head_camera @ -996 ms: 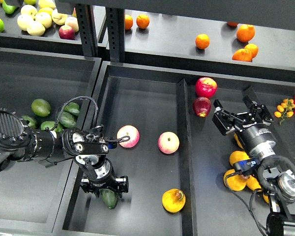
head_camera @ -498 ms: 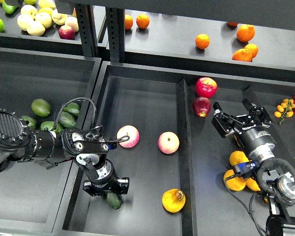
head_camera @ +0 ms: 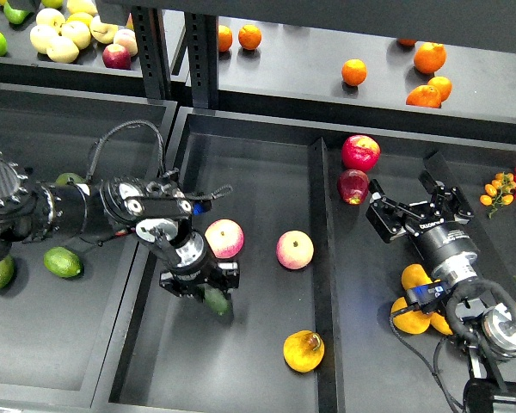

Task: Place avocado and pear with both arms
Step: 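Carry the avocado with the left gripper into the avocado bin and release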

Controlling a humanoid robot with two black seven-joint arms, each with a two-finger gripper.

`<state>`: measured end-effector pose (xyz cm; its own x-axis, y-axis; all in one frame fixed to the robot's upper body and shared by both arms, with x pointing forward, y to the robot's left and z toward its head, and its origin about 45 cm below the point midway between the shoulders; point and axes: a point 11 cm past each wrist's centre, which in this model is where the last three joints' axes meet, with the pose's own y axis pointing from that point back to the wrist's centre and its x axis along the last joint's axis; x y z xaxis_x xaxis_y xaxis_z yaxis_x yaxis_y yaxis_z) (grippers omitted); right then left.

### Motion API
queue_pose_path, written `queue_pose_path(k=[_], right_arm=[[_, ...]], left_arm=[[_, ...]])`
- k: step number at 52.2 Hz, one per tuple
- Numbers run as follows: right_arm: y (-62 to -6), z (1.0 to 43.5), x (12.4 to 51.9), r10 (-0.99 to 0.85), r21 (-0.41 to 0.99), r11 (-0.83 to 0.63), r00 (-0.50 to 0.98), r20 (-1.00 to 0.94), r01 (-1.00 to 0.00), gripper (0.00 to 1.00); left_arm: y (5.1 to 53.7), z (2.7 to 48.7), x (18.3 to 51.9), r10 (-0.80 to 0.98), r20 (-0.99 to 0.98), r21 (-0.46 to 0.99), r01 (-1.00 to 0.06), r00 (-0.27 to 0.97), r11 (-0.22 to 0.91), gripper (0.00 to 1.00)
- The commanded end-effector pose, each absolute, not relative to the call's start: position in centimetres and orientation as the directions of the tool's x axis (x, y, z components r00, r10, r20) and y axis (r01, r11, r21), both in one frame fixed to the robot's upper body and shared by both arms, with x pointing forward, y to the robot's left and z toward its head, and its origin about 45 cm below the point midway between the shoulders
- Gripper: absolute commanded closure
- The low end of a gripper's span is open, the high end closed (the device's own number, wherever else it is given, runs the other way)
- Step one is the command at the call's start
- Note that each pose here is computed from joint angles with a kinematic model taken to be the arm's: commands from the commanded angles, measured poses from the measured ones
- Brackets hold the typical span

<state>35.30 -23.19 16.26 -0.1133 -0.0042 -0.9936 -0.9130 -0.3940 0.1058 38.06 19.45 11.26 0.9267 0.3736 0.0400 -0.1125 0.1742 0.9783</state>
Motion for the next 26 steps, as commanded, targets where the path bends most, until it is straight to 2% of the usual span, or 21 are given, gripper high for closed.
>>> queue_pose_path(k=[1,16,26], right_arm=[[-23.1,16.2,35.0,-0.002,0.103,-0.397,-0.111,-0.994,-0.912,0.0],[-22.9,16.2,34.8,-0.001,0.087,-0.401,-0.094,-0.996,-0.912,0.0],[-22.5,16.1,34.5,-0.003,0.08,-0.414,-0.087,-0.996,-0.907,0.0]], left_arm=[[23.0,12.4,39.1,0.431,0.076,0.978,-0.152,0.899,0.144,0.71],[30.5,13.2,39.0,0.533,0.117,0.981,-0.182,0.838,0.07,0.71],[33.0,12.1,37.7,0.563,0.114,0.985,-0.168,0.819,0.046,0.7]])
